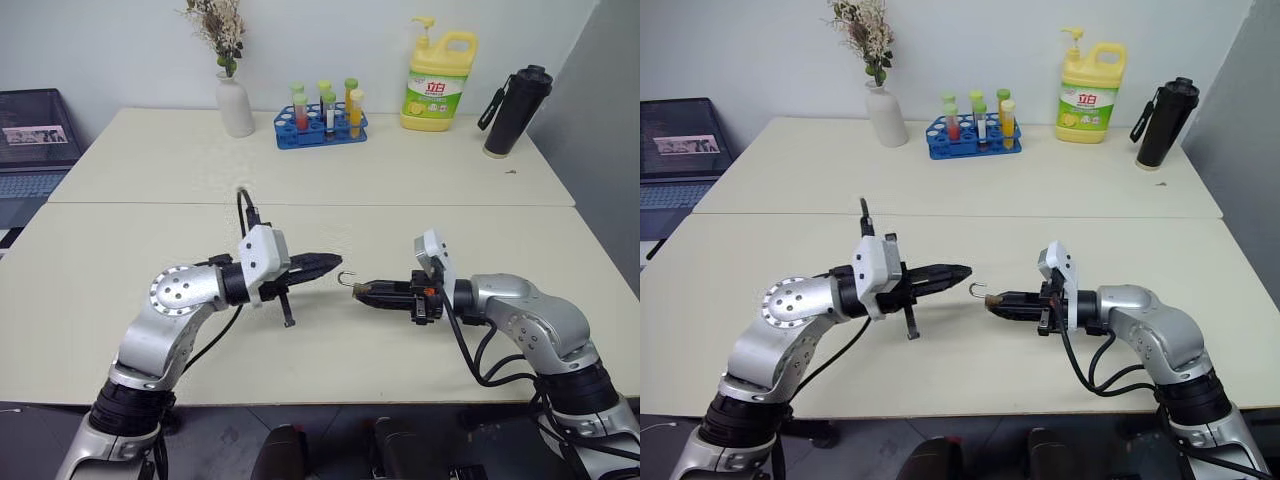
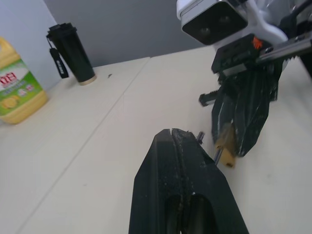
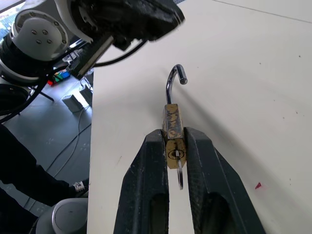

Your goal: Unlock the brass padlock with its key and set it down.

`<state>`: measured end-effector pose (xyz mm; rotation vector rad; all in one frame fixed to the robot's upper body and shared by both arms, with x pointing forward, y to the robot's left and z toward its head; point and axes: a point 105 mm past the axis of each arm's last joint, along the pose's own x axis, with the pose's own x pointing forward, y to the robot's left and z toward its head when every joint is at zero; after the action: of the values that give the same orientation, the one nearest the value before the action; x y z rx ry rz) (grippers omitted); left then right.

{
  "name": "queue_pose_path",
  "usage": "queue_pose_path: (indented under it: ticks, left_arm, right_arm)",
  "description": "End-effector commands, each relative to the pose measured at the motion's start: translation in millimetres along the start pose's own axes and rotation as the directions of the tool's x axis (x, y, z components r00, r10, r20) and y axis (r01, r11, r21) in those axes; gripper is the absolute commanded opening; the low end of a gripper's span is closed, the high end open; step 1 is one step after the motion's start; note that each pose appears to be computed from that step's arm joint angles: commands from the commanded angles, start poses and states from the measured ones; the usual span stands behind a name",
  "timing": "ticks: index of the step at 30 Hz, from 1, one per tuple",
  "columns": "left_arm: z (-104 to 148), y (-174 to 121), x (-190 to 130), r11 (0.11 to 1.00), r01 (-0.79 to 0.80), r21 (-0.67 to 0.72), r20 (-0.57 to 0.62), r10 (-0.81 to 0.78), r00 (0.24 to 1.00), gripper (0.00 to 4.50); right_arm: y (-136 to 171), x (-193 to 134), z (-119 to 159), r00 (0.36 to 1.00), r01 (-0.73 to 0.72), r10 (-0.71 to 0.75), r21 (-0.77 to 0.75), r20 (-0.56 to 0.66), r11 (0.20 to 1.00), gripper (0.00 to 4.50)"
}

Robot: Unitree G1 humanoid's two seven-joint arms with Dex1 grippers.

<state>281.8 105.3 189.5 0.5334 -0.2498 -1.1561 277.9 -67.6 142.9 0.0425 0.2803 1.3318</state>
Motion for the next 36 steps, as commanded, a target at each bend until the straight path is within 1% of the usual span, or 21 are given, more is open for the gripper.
queue_pose_path:
  ticks: [1, 2, 3, 5, 6, 9, 12, 16, 19, 22, 25, 28, 32, 36]
  left_arm:
    - [-9.4, -15.7, -18.3, 0.967, 0.131, 0.22, -0.108, -0.109, 0.988, 0.53]
    - [-16.9, -27.2, -24.0, 0.942, 0.196, 0.274, -0.145, -0.161, 0.976, 0.77]
    - [-21.1, -34.6, -27.2, 0.924, 0.233, 0.305, -0.16, -0.191, 0.968, 1.11]
    - [-25.3, -48.5, -31.7, 0.904, 0.285, 0.32, -0.168, -0.242, 0.956, 1.78]
    - [-27.1, -52.7, -32.1, 0.895, 0.295, 0.333, -0.171, -0.251, 0.953, 2.04]
    - [-31.6, -57.9, -31.5, 0.878, 0.305, 0.368, -0.176, -0.257, 0.95, 3.06]
    - [-31.6, -58.1, -27.7, 0.89, 0.278, 0.36, -0.153, -0.237, 0.959, 4.03]
    - [-30.5, -58.2, -22.8, 0.913, 0.244, 0.328, -0.127, -0.213, 0.969, 4.05]
    - [-32.4, -51.0, -20.0, 0.939, 0.187, 0.29, -0.118, -0.159, 0.98, 4.05]
    - [-32.0, -51.9, -16.5, 0.952, 0.177, 0.248, -0.109, -0.154, 0.982, 4.05]
    - [-33.3, -58.2, -15.4, 0.945, 0.212, 0.248, -0.12, -0.187, 0.975, 4.05]
    - [-32.8, -62.7, -13.5, 0.941, 0.232, 0.247, -0.109, -0.211, 0.971, 4.05]
    - [-30.6, -59.0, -10.7, 0.948, 0.204, 0.244, -0.083, -0.19, 0.978, 4.05]
    - [-29.2, -58.4, -9.3, 0.948, 0.2, 0.248, -0.075, -0.187, 0.979, 4.05]
  right_arm:
    - [-4.7, -4.9, 9.2, 0.999, 0.028, -0.03, 0.071, 0.025, 0.997, 0.15]
    - [-4.2, -4.9, 7.5, 1.0, 0.024, -0.026, 0.108, 0.009, 0.994, 0.15]
    - [-3.4, -5.1, 6.5, 1.0, 0.02, -0.02, 0.13, -0.002, 0.991, 0.15]
    - [-3.4, -6.0, 2.7, 0.999, 0.031, -0.024, 0.16, -0.044, 0.987, 0.15]
    - [-3.4, -7.2, 0.5, 0.997, 0.038, -0.026, 0.168, -0.068, 0.985, 0.15]
    - [-2.5, -8.8, -3.1, 0.994, 0.045, -0.024, 0.198, -0.109, 0.979, 0.15]
    - [-2.9, -8.2, -5.6, 0.991, 0.064, -0.033, 0.243, -0.13, 0.968, 0.15]
    - [-3.8, -8.4, -11.5, 0.983, 0.094, -0.045, 0.283, -0.177, 0.955, 0.15]
    - [-8.0, -8.4, -18.1, 0.972, 0.134, -0.064, 0.313, -0.224, 0.94, 0.15]
    - [-15.2, -6.2, -23.4, 0.963, 0.177, -0.09, 0.342, -0.256, 0.923, 0.15]
    - [-21.9, -5.4, -22.1, 0.964, 0.2, -0.106, 0.401, -0.246, 0.894, 0.15]
    - [-26.9, -6.4, -25.2, 0.958, 0.217, -0.109, 0.426, -0.265, 0.878, 0.15]
    - [-31.9, -6.4, -32.0, 0.948, 0.247, -0.12, 0.443, -0.295, 0.862, 0.15]
    - [-37.2, -9.5, -36.3, 0.939, 0.28, -0.145, 0.45, -0.312, 0.848, 1.52]
